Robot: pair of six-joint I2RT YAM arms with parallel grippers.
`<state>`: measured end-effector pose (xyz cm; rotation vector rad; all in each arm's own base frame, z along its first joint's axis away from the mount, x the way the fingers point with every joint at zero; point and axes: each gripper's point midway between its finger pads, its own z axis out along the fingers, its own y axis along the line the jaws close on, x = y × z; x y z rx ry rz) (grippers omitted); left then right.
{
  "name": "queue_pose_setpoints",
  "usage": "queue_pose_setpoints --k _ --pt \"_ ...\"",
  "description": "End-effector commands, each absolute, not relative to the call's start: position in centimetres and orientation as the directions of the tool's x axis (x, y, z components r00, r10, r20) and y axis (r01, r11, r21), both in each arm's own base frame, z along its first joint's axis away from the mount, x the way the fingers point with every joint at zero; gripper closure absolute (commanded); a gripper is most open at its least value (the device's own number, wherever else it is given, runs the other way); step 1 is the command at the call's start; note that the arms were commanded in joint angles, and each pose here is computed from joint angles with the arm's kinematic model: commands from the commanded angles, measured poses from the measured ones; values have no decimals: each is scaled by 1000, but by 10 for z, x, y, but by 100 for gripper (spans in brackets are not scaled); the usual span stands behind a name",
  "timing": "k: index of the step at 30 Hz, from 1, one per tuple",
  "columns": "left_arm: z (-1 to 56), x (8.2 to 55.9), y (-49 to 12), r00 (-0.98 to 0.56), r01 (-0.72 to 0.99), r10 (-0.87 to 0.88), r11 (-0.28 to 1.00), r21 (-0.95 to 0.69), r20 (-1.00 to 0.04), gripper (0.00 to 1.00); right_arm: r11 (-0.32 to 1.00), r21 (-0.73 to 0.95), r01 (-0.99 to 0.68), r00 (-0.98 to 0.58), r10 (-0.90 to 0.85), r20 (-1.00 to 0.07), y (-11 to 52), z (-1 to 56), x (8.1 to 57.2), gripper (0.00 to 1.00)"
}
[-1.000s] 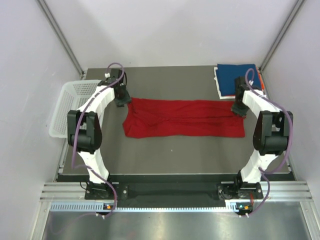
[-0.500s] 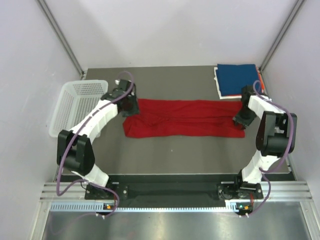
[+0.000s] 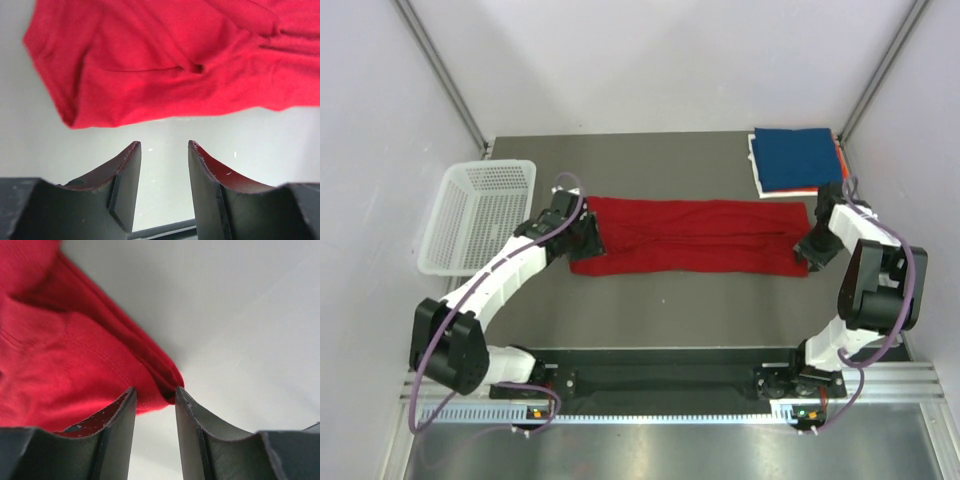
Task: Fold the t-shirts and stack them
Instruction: Fold the tshirt
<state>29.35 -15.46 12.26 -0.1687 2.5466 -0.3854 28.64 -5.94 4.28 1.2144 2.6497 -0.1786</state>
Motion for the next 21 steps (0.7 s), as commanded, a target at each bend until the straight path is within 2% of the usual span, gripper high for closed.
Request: queue_pose_setpoints --k 1,3,10,21 --pt "120 291 -141 -828 -114 -322 899 -424 -460 52 669 29 742 -649 730 -213 -41 40 280 62" --pt "122 291 -128 -814 -158 -388 864 -478 -432 52 674 38 738 -655 728 -200 -34 38 277 62" --pt "103 280 -107 -796 -258 -470 834 -488 -382 46 674 72 735 -654 734 -184 -22 38 272 61" --pt "83 282 -114 -789 -289 -515 793 -537 -335 44 668 21 744 -650 731 -207 -31 29 264 61"
